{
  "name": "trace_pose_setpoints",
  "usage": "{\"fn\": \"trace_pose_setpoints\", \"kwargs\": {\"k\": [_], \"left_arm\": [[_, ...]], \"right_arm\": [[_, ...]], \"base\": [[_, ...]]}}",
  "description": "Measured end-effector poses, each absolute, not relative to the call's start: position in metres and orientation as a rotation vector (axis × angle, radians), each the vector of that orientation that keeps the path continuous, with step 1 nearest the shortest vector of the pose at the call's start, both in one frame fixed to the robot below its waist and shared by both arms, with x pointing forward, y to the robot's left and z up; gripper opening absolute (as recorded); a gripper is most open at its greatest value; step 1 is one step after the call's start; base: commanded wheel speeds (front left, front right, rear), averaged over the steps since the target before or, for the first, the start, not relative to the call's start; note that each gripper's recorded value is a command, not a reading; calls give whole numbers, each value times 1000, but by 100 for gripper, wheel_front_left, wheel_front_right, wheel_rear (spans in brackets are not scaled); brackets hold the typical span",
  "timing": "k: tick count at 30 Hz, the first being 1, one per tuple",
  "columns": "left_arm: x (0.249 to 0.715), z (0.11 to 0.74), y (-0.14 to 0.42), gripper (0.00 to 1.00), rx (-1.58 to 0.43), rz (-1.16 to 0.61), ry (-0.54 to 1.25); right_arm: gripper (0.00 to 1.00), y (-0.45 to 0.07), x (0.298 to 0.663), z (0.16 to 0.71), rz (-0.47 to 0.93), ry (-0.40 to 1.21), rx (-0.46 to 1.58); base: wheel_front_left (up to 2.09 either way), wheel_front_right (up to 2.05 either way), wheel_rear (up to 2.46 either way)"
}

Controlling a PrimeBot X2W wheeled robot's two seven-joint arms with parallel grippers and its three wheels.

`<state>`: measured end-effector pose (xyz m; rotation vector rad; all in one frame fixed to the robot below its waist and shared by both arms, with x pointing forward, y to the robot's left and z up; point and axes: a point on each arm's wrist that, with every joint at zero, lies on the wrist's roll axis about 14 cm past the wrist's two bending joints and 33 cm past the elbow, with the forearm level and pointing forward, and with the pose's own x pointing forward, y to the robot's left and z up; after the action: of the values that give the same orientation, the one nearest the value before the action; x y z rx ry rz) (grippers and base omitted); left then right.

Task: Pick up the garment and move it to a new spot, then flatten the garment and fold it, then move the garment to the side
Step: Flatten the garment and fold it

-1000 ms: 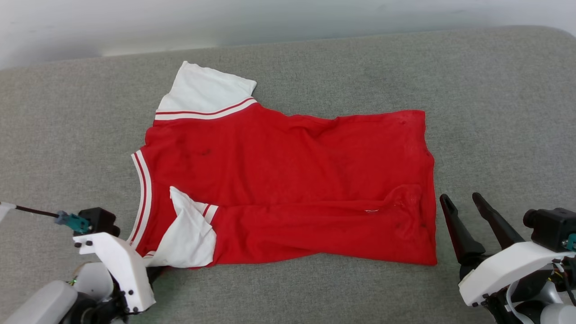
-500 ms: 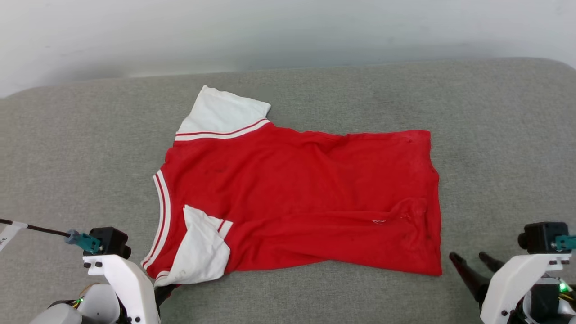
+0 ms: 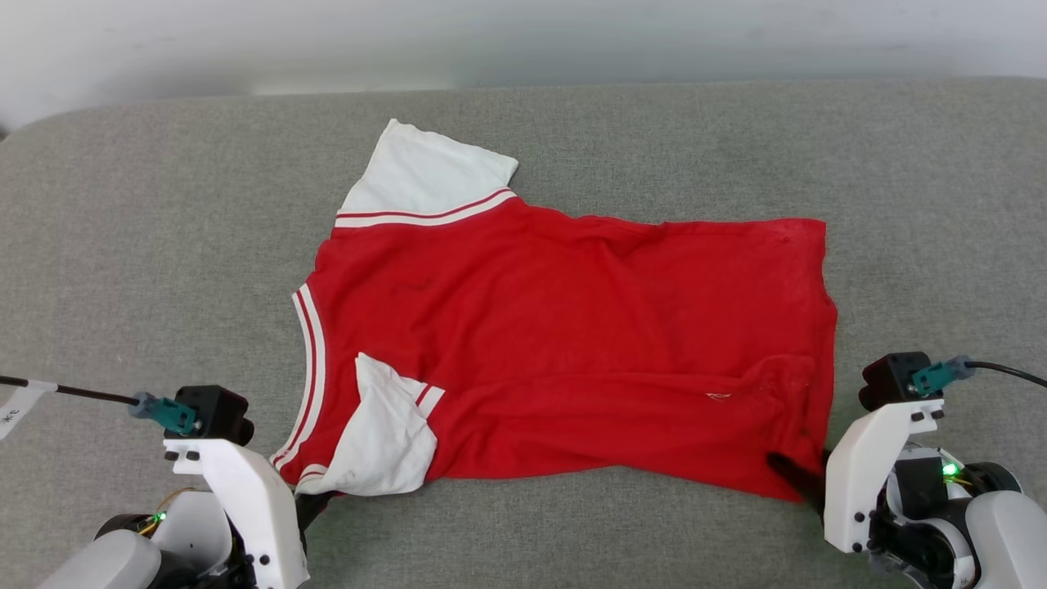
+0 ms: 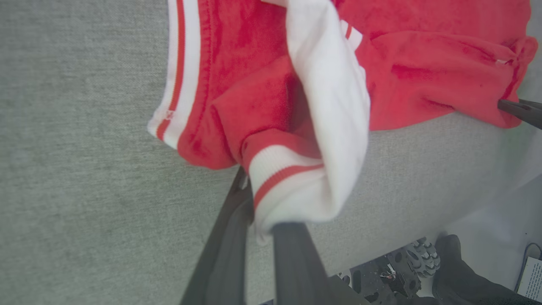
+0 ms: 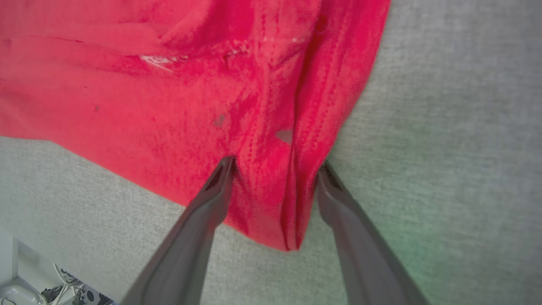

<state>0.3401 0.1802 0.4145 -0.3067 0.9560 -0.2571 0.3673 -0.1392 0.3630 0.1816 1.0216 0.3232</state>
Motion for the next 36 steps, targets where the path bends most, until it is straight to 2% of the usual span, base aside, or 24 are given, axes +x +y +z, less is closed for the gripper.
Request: {"fn": "trace_pose_setpoints", "kwargs": {"k": [12, 25, 26, 27, 31, 36], "left_arm": [[317, 425, 186, 0, -317, -243, 948], [267, 420, 187, 0, -392, -204, 973], [269, 420, 186, 36, -403, -203, 961], [269, 419, 185, 100, -403, -202, 960], [277, 422, 184, 100, -393, -206, 906], [306, 446, 200, 100, -323, -178, 759]], "right_arm": [[0, -143, 361, 395, 332, 933, 177], [0, -153, 293, 390, 286, 997, 253], [100, -153, 291, 389, 281, 992, 262], [100, -153, 292, 390, 275, 976, 257], [100, -153, 299, 398, 262, 884, 260], [100, -162, 323, 430, 226, 661, 204]], "base": [[0, 0, 0], [0, 0, 0], [0, 0, 0], [0, 0, 0], [0, 0, 0], [0, 0, 0]]}}
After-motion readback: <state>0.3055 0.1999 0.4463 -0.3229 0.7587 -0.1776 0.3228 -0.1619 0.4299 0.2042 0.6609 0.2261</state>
